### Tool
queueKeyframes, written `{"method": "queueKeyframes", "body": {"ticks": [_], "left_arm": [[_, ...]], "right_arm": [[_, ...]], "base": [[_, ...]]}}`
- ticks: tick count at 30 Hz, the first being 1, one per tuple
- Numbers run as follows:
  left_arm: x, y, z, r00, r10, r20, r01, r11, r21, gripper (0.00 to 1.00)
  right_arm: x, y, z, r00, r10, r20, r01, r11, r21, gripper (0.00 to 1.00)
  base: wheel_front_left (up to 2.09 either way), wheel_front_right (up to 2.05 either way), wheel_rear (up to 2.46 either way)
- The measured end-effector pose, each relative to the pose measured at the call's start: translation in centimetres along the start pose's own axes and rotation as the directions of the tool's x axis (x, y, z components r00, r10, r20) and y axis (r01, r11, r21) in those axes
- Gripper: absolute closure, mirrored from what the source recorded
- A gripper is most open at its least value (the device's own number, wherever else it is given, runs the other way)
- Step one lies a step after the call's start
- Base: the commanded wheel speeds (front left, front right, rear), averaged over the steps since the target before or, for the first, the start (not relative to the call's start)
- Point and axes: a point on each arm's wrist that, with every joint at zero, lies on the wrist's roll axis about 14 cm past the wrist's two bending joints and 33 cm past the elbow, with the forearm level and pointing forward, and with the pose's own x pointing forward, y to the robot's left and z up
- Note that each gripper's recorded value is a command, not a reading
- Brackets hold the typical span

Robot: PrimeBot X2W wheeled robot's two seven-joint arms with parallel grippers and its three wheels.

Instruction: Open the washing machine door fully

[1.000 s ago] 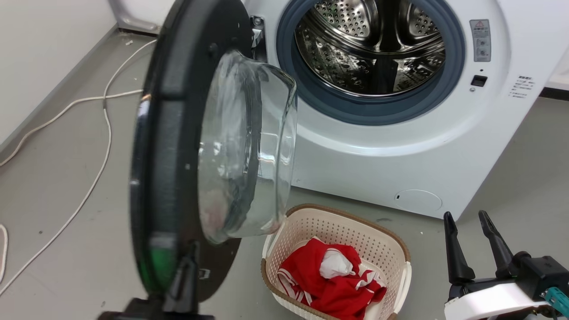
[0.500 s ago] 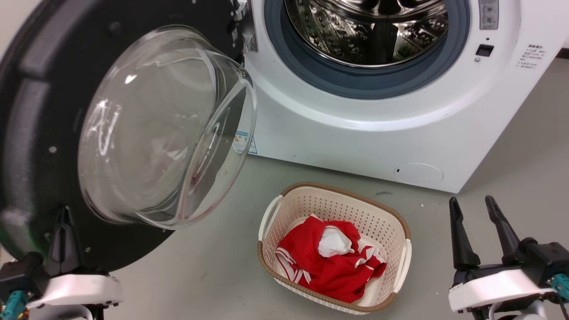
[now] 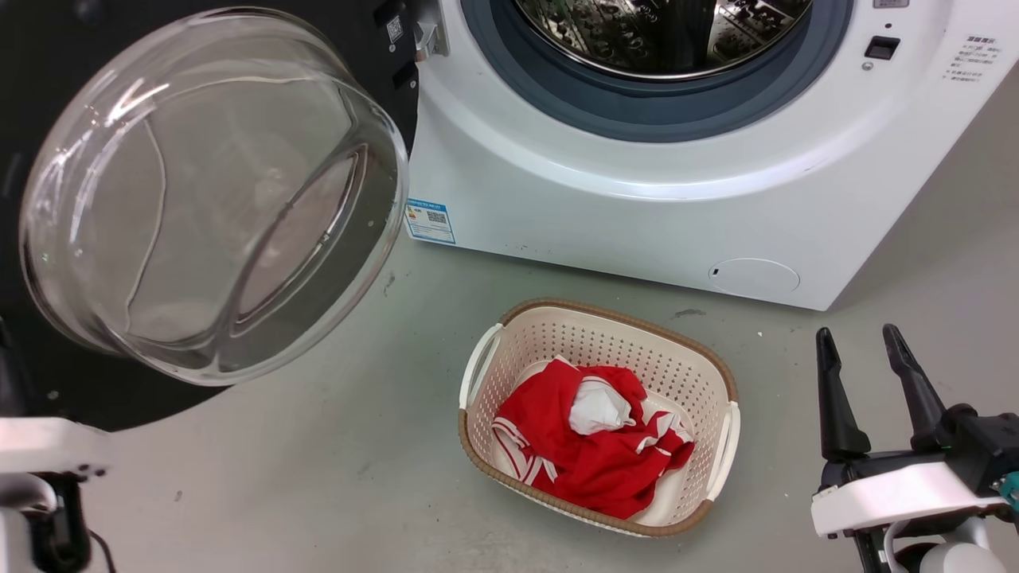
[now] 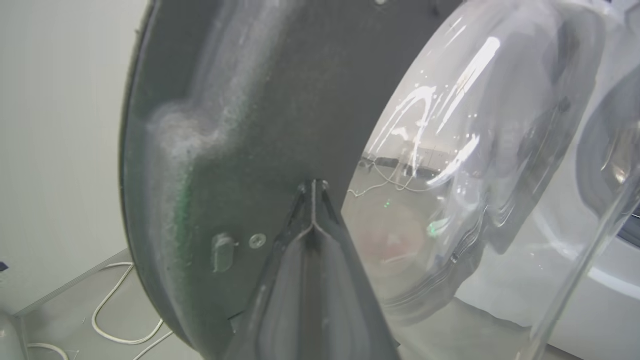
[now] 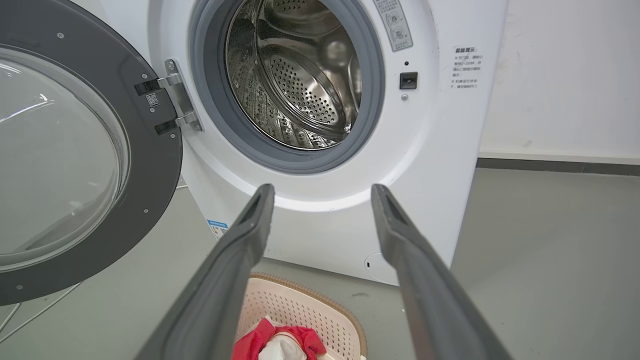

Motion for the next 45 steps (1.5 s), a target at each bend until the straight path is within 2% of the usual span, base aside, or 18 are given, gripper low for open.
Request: {"method": "queueKeyframes", "body": {"ticks": [7,13,17,25,26,27,28,29,35,39,45], "left_arm": [[0.9,1.0,0.5,1.0,0.022,0.013,-0.022,1.0,0.019,1.0],[-0.7,0.6,1.6,0.998,0.009,0.059,-0.011,0.999,0.044,1.0],[-2.8,-0.9,1.6,0.997,-0.027,0.073,0.023,0.999,0.047,1.0],[-6.1,-6.5,0.8,0.985,-0.159,0.064,0.158,0.987,0.019,1.0],[-6.4,-7.3,0.9,0.981,-0.182,0.066,0.181,0.983,0.012,0.97],[-6.5,-8.0,1.0,0.978,-0.198,0.071,0.199,0.98,0.003,0.72],[-6.6,-8.7,1.1,0.972,-0.221,0.075,0.222,0.975,-0.007,0.4],[-6.8,-9.4,1.2,0.968,-0.238,0.079,0.24,0.971,-0.014,0.02],[-7.6,-13.9,1.6,0.929,-0.356,0.099,0.362,0.93,-0.053,0.0],[-8.2,-17.4,2.1,0.891,-0.438,0.119,0.449,0.888,-0.099,0.0],[-8.7,-21.1,3.2,0.839,-0.522,0.154,0.539,0.836,-0.101,0.0]], "right_arm": [[0.0,-0.2,0.4,1.0,-0.006,0.011,0.006,1.0,-0.012,0.0],[-0.7,-0.8,1.2,0.999,-0.03,0.032,0.03,1.0,-0.004,0.0],[-1.6,-1.1,1.4,0.998,-0.043,0.038,0.043,0.999,-0.002,0.0],[-2.6,-1.4,2.5,0.996,-0.057,0.065,0.058,0.998,-0.005,0.0],[-2.7,-1.4,2.6,0.996,-0.06,0.068,0.061,0.998,-0.006,0.0],[-2.8,-1.5,2.7,0.995,-0.063,0.071,0.064,0.998,-0.007,0.0],[-3.0,-1.6,2.9,0.995,-0.066,0.074,0.067,0.998,-0.008,0.0],[-3.2,-1.7,3.0,0.995,-0.069,0.076,0.07,0.997,-0.01,0.0],[-4.1,-2.2,3.8,0.991,-0.09,0.094,0.093,0.995,-0.025,0.0],[-4.9,-2.7,4.7,0.987,-0.107,0.117,0.112,0.993,-0.04,0.0],[-6.3,-3.8,6.1,0.978,-0.143,0.149,0.155,0.985,-0.072,0.0]], "base": [[0.0,0.0,0.0],[0.0,0.0,0.0],[0.0,0.0,0.0],[0.0,0.0,0.0],[0.0,0.0,0.0],[0.0,0.0,0.0],[0.0,0.0,0.0],[0.0,0.0,0.0],[0.0,0.0,0.0],[0.0,0.0,0.0],[0.0,0.0,0.0]]}}
